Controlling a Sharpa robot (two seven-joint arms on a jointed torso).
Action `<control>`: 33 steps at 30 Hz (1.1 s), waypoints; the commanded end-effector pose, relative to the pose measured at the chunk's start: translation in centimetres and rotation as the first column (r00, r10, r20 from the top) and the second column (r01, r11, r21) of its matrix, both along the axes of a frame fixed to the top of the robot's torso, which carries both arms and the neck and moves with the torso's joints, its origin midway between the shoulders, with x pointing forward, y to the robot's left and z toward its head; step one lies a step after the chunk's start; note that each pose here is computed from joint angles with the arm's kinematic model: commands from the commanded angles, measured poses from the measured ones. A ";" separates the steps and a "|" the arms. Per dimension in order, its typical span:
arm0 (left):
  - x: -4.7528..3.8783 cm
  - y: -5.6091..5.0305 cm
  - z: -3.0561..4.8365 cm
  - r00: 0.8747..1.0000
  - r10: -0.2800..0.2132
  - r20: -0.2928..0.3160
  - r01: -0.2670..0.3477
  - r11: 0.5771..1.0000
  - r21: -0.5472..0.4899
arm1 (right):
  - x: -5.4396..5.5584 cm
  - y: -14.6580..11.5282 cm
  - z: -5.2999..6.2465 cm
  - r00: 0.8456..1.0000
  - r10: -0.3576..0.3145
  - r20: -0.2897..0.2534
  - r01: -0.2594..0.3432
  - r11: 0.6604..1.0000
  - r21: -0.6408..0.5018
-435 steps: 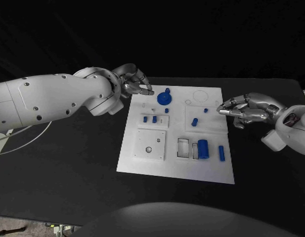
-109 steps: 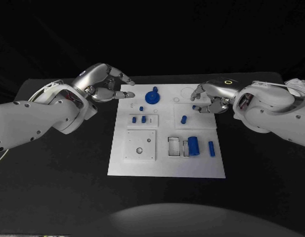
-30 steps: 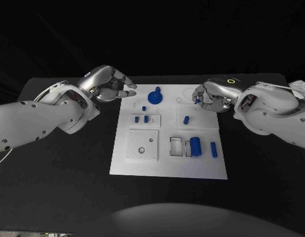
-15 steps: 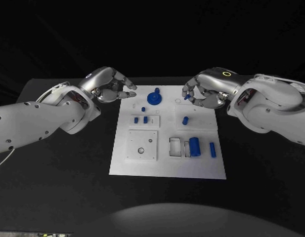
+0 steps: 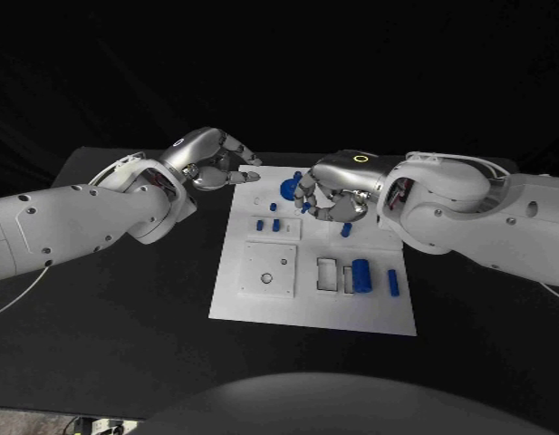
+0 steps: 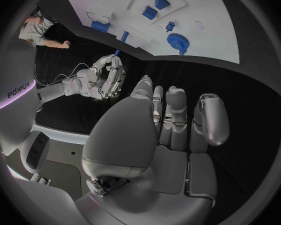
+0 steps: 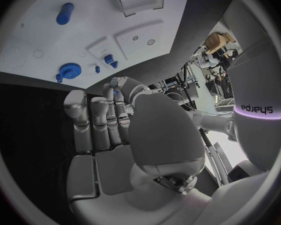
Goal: Assemble the parts on the task board
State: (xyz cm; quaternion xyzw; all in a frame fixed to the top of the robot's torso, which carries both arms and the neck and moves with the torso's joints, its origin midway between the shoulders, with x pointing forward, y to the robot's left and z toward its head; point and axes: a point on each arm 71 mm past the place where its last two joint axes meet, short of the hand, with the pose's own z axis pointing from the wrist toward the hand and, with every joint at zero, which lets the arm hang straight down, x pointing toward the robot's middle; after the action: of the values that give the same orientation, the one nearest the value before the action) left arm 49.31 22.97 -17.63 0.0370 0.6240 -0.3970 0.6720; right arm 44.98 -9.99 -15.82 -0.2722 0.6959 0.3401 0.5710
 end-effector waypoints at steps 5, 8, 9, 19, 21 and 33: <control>-0.24 0.0 -0.44 1.000 -0.008 0.000 0.008 1.000 -0.030 | -0.8 2.3 -3.4 0.993 0.041 -0.113 -0.054 0.992 -0.114; -0.31 0.1 -0.64 1.000 -0.004 -0.005 0.004 1.000 -0.029 | -1.1 3.0 -4.4 0.990 0.051 -0.131 -0.070 0.987 -0.142; -0.33 0.2 -0.69 1.000 -0.003 -0.007 0.003 1.000 -0.029 | -1.3 3.2 -4.8 0.989 0.055 -0.135 -0.075 0.986 -0.151; -0.31 -0.4 -0.95 1.000 -0.009 -0.013 0.009 0.999 -0.033 | -1.8 4.4 -7.8 0.989 0.056 -0.140 -0.085 0.975 -0.205; -0.32 -0.5 -0.97 1.000 -0.012 -0.016 0.011 0.999 -0.033 | -1.9 4.5 -8.2 0.989 0.052 -0.138 -0.081 0.974 -0.212; -0.42 -0.6 -1.01 1.000 -0.014 -0.024 0.013 0.999 -0.033 | -2.2 4.9 -9.4 0.991 0.051 -0.121 -0.077 0.972 -0.223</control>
State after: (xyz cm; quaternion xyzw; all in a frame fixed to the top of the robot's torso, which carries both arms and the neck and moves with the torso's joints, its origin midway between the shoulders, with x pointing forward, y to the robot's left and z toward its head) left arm 48.94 22.52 -18.69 0.0266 0.6270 -0.4080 0.6631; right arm 42.80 -5.07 -25.11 -0.3248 0.7567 0.3058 0.4778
